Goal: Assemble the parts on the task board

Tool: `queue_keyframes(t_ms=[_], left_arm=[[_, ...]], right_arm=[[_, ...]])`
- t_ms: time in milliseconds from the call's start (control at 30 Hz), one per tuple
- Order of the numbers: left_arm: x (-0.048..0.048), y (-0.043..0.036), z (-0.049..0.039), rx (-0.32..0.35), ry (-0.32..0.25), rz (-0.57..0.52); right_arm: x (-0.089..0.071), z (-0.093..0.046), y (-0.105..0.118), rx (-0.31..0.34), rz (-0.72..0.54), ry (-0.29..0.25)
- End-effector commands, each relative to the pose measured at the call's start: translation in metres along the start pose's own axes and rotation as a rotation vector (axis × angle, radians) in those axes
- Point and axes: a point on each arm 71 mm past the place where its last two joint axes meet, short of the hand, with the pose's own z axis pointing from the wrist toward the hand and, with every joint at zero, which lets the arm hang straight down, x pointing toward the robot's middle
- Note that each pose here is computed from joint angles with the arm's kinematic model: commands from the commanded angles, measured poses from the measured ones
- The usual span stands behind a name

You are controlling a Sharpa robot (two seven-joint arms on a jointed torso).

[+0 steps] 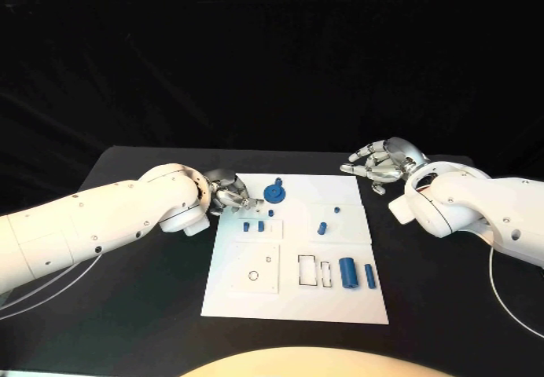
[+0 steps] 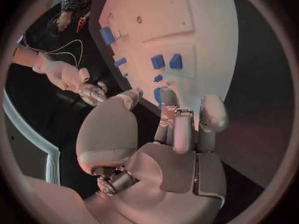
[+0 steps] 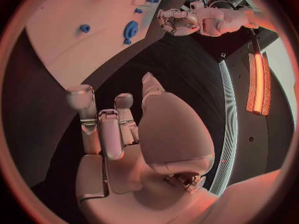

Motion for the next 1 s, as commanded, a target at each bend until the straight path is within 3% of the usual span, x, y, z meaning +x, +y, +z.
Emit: queue_keyframes(t_ms=[33,200,467,667,1000], left_arm=[[-0.0110,-0.0103,-0.0004,0.141,-0.141,-0.102],[-0.0153,-0.0230,-0.0018,0.299,-0.261,0.004],[0.0019,-0.0370,0.0039,0.431,-0.251,0.217],[0.0133,-0.0399,0.0112,0.449,-0.212,0.313],[0.0272,-0.0423,0.0215,0.415,-0.103,0.429]], right_arm=[[0.000,0.000,0.001,-0.018,-0.004,0.003],[0.000,0.000,0.000,-0.019,-0.004,0.001],[-0.002,0.001,-0.001,-0.020,-0.006,-0.002],[-0.001,0.002,-0.001,-0.021,-0.006,0.000],[0.000,0.002,0.000,-0.021,-0.006,0.004]])
